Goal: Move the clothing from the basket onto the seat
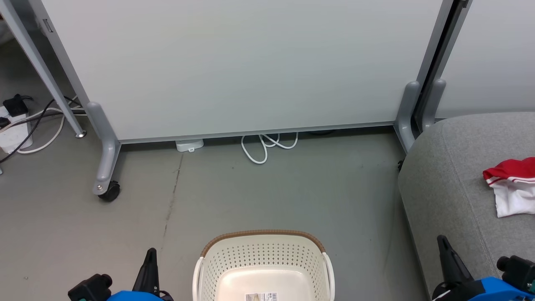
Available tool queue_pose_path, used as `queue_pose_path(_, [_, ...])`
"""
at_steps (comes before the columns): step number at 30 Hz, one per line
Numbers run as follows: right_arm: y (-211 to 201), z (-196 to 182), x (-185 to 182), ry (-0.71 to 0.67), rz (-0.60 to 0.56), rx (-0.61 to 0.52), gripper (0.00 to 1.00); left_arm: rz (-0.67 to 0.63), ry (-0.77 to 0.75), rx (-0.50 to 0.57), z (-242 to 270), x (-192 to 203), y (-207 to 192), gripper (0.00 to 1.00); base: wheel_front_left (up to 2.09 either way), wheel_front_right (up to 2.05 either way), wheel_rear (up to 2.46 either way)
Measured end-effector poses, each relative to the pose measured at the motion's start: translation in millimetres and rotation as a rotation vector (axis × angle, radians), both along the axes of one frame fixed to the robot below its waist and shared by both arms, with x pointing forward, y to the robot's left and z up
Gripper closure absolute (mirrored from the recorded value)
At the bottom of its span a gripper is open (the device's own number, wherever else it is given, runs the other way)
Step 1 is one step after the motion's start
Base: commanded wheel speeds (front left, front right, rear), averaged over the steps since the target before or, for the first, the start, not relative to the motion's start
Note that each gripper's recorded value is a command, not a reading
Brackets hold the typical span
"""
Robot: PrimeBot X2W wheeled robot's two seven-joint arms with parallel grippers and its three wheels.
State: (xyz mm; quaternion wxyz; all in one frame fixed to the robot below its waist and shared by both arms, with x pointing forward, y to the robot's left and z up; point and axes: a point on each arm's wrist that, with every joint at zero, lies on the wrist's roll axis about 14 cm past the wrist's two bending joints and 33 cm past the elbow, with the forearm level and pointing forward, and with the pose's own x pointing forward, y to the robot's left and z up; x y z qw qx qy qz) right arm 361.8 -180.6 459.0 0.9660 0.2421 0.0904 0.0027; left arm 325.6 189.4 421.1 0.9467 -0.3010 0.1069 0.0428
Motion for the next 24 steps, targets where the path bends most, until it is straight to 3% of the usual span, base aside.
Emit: queue_pose_path(24, [-3.2, 11.1, 8.4, -0.022, -0.066, 0.347, 1.0, 0.091, -0.046, -0.298, 21.1, 19.0, 9.4, 1.0, 0.0, 0.0, 0.0])
